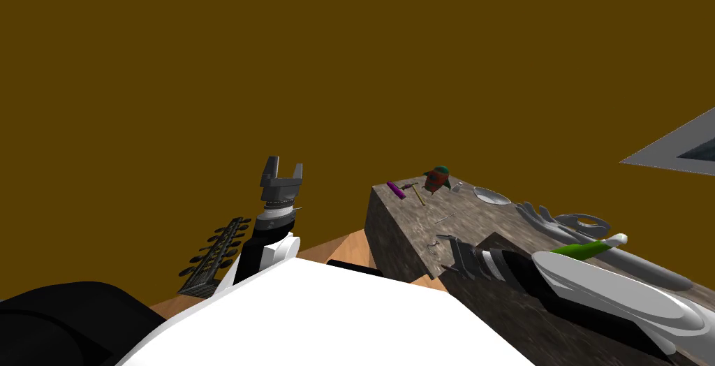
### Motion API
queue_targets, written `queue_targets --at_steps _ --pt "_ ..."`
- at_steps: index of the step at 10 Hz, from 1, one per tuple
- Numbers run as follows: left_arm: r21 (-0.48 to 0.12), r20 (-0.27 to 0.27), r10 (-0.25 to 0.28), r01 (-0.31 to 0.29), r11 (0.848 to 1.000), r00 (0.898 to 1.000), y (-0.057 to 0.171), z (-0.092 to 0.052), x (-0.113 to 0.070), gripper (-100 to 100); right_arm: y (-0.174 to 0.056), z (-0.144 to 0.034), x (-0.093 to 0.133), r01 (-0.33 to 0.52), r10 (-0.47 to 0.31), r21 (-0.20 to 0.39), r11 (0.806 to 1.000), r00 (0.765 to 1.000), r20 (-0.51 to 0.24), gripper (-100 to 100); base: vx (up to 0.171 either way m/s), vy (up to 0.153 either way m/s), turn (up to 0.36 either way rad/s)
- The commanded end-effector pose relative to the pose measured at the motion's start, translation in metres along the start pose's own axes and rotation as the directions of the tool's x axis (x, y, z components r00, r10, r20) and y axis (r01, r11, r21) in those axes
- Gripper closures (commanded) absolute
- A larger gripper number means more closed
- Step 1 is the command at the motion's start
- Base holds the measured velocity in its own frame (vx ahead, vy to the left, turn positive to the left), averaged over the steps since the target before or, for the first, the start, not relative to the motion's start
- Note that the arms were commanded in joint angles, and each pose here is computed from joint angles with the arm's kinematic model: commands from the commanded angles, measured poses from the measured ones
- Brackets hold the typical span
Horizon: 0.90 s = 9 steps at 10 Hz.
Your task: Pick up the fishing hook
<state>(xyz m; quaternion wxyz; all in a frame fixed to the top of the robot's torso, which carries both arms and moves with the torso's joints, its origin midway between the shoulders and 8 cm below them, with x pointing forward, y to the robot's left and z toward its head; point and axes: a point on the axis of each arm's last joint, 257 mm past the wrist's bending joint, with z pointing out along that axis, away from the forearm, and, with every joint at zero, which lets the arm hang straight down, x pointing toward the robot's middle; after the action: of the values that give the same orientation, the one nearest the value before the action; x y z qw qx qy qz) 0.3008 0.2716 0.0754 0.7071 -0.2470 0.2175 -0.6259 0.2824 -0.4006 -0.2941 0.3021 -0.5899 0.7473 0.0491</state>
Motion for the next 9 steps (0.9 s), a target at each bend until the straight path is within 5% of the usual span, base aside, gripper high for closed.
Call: queue_targets --at_steps 1,2,3,6,7,9 --pt "0.000 0.000 0.000 0.000 1.000 1.000 0.000 0.000 0.000 0 0.000 0.000 0.000 0.000 0.000 0.000 1.000 1.000 0.000 -100 0.038 0.016 0.020" --pt "0.000 0.000 0.000 0.000 1.000 1.000 0.000 0.000 0.000 0 -0.001 0.000 0.000 0.003 -0.003 0.000 1.000 1.000 -0.001 0 0.008 0.003 -0.002" --pt "0.000 0.000 0.000 0.000 1.000 1.000 0.000 0.000 0.000 0 0.005 0.005 0.007 -0.007 0.007 0.009 1.000 1.000 -0.002 -100 0.019 0.016 0.077" --pt "0.000 0.000 0.000 0.000 1.000 1.000 0.000 0.000 0.000 0 0.008 0.009 0.011 -0.015 0.015 0.013 1.000 1.000 -0.003 -100 0.022 0.016 0.063" --pt "0.000 0.000 0.000 0.000 1.000 1.000 0.000 0.000 0.000 0 0.008 0.009 0.012 -0.014 0.014 0.014 1.000 1.000 -0.003 100 0.000 0.000 0.000" --pt "0.000 0.000 0.000 0.000 1.000 1.000 0.000 0.000 0.000 0 0.007 0.009 0.012 -0.015 0.015 0.015 1.000 1.000 -0.003 100 0.000 0.000 0.000"
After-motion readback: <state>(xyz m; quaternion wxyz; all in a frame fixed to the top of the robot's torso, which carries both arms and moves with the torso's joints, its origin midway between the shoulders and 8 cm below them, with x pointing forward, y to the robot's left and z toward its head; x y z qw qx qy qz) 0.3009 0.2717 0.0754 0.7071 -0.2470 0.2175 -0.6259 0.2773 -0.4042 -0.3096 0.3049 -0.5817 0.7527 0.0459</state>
